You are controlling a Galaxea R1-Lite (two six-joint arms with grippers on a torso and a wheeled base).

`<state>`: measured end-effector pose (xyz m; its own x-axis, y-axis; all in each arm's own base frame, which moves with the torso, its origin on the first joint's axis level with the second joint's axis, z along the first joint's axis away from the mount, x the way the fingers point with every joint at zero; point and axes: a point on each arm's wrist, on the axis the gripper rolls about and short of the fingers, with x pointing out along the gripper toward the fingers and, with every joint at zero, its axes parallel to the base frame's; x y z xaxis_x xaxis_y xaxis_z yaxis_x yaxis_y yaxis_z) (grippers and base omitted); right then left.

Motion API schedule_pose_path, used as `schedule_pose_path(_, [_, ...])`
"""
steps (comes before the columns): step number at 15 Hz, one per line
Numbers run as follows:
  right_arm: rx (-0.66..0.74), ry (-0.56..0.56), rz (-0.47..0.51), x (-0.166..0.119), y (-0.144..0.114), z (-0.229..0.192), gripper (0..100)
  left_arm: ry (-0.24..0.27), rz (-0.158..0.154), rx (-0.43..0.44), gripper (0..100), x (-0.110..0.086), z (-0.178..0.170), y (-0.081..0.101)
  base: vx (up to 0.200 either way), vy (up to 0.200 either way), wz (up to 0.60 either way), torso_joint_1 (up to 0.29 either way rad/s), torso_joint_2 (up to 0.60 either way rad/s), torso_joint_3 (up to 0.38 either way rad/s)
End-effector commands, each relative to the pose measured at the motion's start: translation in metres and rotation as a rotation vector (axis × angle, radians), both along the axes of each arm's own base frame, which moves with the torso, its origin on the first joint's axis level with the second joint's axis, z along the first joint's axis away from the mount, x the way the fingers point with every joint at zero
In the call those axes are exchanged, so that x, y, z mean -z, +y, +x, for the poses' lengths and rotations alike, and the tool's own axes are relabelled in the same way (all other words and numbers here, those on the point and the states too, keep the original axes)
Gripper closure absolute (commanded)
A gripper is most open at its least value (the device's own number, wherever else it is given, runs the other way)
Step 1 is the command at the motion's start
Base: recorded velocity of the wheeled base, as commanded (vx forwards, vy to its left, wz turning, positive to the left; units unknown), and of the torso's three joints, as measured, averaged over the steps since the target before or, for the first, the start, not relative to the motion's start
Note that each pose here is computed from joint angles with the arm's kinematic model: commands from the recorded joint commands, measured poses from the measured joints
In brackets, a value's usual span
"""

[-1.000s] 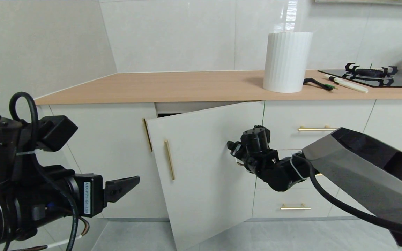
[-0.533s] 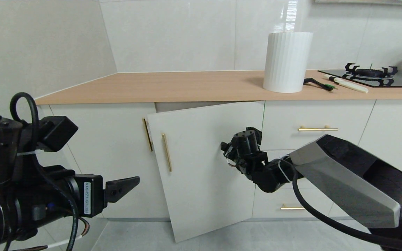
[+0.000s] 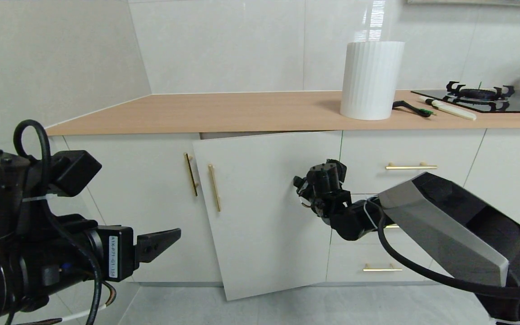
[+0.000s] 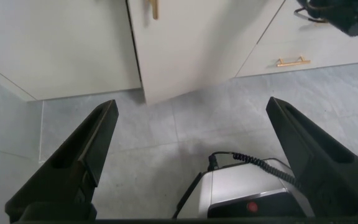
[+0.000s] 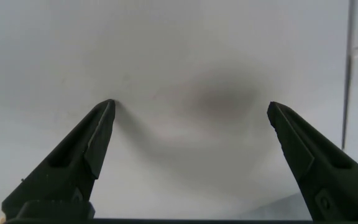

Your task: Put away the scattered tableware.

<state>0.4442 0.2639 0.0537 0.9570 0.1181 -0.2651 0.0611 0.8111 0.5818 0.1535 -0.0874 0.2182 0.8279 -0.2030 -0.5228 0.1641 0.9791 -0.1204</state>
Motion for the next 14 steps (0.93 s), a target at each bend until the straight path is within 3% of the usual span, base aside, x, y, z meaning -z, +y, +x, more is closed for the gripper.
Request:
schedule_pose_path(1, [0.012, 0.002, -0.001, 0.002, -0.004, 0.005, 0, 0.001, 0.001, -0.001, 0, 0.0, 0.0, 0.0, 0.0, 0.0, 0.0, 0.0, 0.0, 0.0])
schedule_pose_path(14, [0.102, 0.002, -0.014, 0.013, -0.023, 0.033, 0, 0.0, 0.0, -0.001, 0, 0.0, 0.0, 0.0, 0.0, 0.0, 0.0, 0.0, 0.0, 0.0])
